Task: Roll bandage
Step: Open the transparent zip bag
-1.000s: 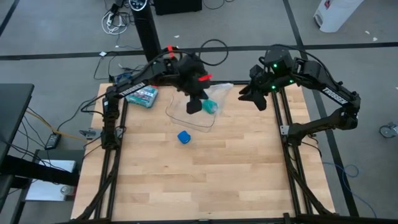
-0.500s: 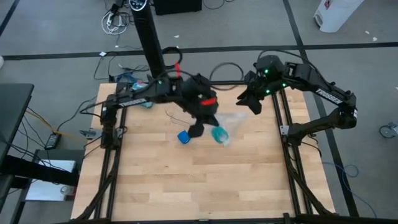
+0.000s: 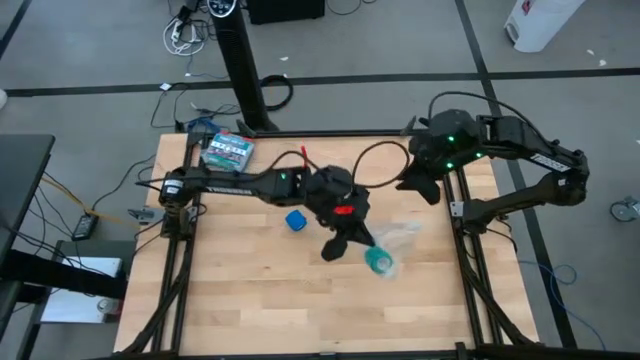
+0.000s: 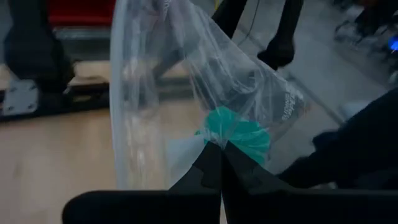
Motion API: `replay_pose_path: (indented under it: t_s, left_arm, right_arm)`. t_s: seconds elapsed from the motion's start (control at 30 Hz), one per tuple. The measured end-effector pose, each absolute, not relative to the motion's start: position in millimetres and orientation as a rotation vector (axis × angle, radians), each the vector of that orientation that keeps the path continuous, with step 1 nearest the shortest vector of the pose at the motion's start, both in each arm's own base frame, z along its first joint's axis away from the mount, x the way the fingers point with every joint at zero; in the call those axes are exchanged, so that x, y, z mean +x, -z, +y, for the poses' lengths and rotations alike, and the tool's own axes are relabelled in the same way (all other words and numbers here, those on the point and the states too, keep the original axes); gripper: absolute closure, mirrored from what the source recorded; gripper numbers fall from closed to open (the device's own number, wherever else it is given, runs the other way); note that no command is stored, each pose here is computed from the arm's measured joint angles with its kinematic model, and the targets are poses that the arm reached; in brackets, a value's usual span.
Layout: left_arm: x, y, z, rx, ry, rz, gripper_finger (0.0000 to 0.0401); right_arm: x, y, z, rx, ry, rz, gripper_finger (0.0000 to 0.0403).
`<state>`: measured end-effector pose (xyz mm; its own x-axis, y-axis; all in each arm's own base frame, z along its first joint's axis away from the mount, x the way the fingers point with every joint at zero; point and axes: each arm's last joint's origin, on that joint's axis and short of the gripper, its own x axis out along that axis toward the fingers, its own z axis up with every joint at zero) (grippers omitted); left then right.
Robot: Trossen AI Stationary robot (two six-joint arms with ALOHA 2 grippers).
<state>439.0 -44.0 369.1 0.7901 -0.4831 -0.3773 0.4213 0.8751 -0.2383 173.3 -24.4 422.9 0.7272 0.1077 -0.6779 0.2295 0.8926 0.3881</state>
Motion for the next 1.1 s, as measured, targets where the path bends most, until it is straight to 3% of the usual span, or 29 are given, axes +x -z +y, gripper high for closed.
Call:
replay_pose_path:
  t_s: [0.4, 0.8, 1.1]
  left_arm:
    - [454, -357, -52, -0.375, 0.302, 0.162, 0.0401]
    - [453, -360, -60, -0.511, 0.327, 0.157, 0.0401]
    - [454, -361, -48, -0.547, 0.304, 0.171, 0.0401]
  right_arm:
    - [151, -417, -11, 0.285, -0.347, 0.835, 0.0253]
    - [142, -431, -6, 0.087, -0.404, 0.609, 0.0253]
    - [152, -434, 7, 0.006, -0.478, 0.55, 0.0254]
